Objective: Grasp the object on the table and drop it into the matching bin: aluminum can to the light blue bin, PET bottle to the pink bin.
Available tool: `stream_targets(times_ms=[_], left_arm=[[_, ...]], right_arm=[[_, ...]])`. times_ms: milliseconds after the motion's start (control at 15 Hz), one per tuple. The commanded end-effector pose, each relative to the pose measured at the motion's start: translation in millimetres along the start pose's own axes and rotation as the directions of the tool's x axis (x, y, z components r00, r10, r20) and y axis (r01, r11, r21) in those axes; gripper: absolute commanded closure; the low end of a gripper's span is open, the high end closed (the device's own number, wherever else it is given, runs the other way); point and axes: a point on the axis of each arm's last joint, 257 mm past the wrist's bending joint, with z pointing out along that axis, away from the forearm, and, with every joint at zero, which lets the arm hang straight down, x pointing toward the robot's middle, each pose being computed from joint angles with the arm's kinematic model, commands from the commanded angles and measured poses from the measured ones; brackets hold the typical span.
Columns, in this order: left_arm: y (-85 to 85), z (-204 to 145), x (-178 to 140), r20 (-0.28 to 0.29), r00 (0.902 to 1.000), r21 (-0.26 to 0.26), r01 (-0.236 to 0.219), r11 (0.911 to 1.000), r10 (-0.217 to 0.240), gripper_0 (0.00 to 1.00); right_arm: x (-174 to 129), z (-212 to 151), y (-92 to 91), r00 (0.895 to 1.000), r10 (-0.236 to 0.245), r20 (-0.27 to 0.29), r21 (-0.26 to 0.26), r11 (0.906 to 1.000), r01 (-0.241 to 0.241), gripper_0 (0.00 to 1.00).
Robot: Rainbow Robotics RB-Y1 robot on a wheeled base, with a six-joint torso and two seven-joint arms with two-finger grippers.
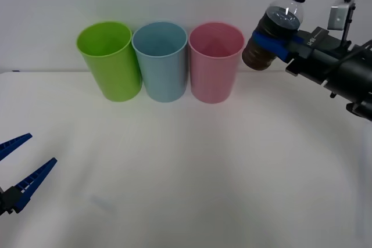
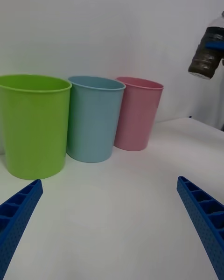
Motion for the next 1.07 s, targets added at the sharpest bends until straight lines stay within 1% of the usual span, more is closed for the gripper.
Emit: stream_targets(times_ms=[67, 333, 600, 800, 1067], left_arm=[[0.0, 0.0, 0.0, 0.0, 1.0, 0.0, 0.0, 1.0, 0.0, 0.0], [0.0, 0.0, 0.0, 0.0, 1.0, 0.0, 0.0, 1.0, 0.0, 0.0], [0.0, 0.0, 0.0, 0.0, 1.0, 0.0, 0.0, 1.0, 0.0, 0.0], [0.0, 0.0, 0.0, 0.0, 1.0, 0.0, 0.0, 1.0, 0.0, 0.0], [0.0, 0.0, 0.0, 0.0, 1.0, 0.0, 0.0, 1.0, 0.0, 0.0]], right_arm=[[0.3, 24.4, -8.4, 1.0, 0.017, -0.004, -0.005, 0.9998, -0.017, 1.0], [3.0, 60.6, -19.9, 1.0, 0.014, 0.0, 0.015, 0.9998, -0.014, 1.0], [7.8, 99.8, -25.3, 1.0, 0.022, -0.001, 0.03, 0.9993, -0.022, 1.0], [11.7, 122.5, -29.3, 1.0, 0.019, 0.005, 0.067, 0.9976, -0.019, 1.0], [15.8, 144.5, -34.7, 1.0, 0.008, 0.018, 0.131, 0.9913, -0.01, 1.0]])
